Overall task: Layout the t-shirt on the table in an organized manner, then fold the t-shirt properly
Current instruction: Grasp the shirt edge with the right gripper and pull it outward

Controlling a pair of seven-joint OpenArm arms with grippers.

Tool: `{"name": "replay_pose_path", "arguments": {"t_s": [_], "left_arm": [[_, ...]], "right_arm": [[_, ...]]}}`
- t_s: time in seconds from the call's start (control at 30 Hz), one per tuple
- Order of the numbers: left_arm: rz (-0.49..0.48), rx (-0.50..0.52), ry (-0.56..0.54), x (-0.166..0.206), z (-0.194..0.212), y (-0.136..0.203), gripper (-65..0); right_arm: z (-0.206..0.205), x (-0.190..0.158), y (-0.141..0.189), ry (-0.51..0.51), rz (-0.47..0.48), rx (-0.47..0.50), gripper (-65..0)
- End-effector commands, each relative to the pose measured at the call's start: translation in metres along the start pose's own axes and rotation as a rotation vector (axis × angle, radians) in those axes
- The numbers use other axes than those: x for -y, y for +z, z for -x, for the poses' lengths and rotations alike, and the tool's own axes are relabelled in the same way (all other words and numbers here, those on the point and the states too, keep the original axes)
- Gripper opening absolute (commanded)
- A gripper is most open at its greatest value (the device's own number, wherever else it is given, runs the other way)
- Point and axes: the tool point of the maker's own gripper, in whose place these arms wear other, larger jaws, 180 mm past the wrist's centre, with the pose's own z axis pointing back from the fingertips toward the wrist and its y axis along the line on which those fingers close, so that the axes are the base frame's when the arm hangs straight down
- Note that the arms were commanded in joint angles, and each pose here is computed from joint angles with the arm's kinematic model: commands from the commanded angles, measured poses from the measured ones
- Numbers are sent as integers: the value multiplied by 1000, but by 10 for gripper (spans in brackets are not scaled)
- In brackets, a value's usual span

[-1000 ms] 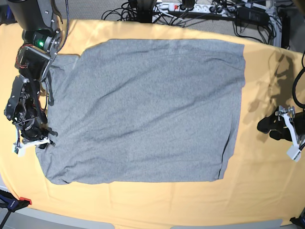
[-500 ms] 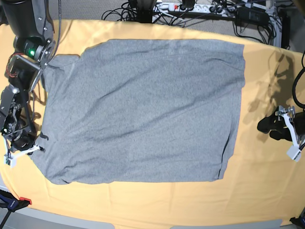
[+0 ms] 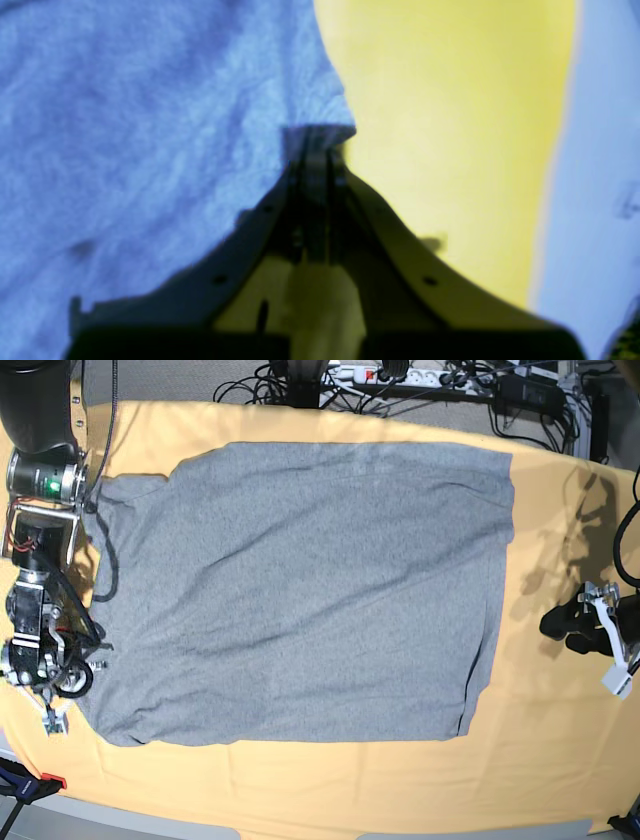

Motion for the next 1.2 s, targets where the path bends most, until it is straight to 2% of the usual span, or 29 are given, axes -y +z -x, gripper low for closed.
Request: {"name": "replay_pose_path", "arguments": {"t_s": [0.0, 0.13, 0.33, 0.47, 0.5, 0.53, 0.7, 0.8, 0.87, 1.0, 1.03, 1.1, 1.13, 1.17], "left_arm": [[-17, 59, -26, -3, -21, 15, -207], [-18, 57, -27, -4, -21, 15, -207], [-18, 58, -27, -3, -21, 15, -207], [-17, 58, -27, -3, -21, 15, -207], [-17, 58, -27, -3, -21, 15, -207], [-17, 58, -27, -3, -21, 15, -207], [-22, 54, -29, -4, -20, 15, -207], [-22, 54, -29, -4, -20, 15, -207], [-22, 54, -29, -4, -20, 15, -207], [-22, 54, -29, -4, -20, 15, -207], [-23, 53, -29, -4, -20, 15, -207], [-23, 54, -29, -4, -20, 15, -207], [-21, 54, -33, -4, -20, 15, -208], [-13, 55, -48, -3, -20, 15, -209]], "right_arm": [[-29, 29, 11, -15, 91, 59, -650], [-27, 61, 19, -78, 273, 22, -650], [-22, 75, 24, -167, 355, 5, -636], [-26, 76, 26, -188, 350, 14, -258], [-29, 76, 26, -179, 341, 16, -204], [-29, 77, 26, -180, 343, 14, -188], [-36, 91, 38, -213, 362, 28, -190], [-37, 85, 42, -268, 265, 15, -211], [-39, 79, 44, -324, 165, 22, -251], [-50, 59, 49, -411, -133, 91, -359], [-52, 54, 53, -403, -210, 112, -415], [-54, 41, 65, -359, -370, 144, -594], [-55, 36, 72, -377, -445, 161, -650], [-56, 31, 79, -404, -519, 185, -650]]}}
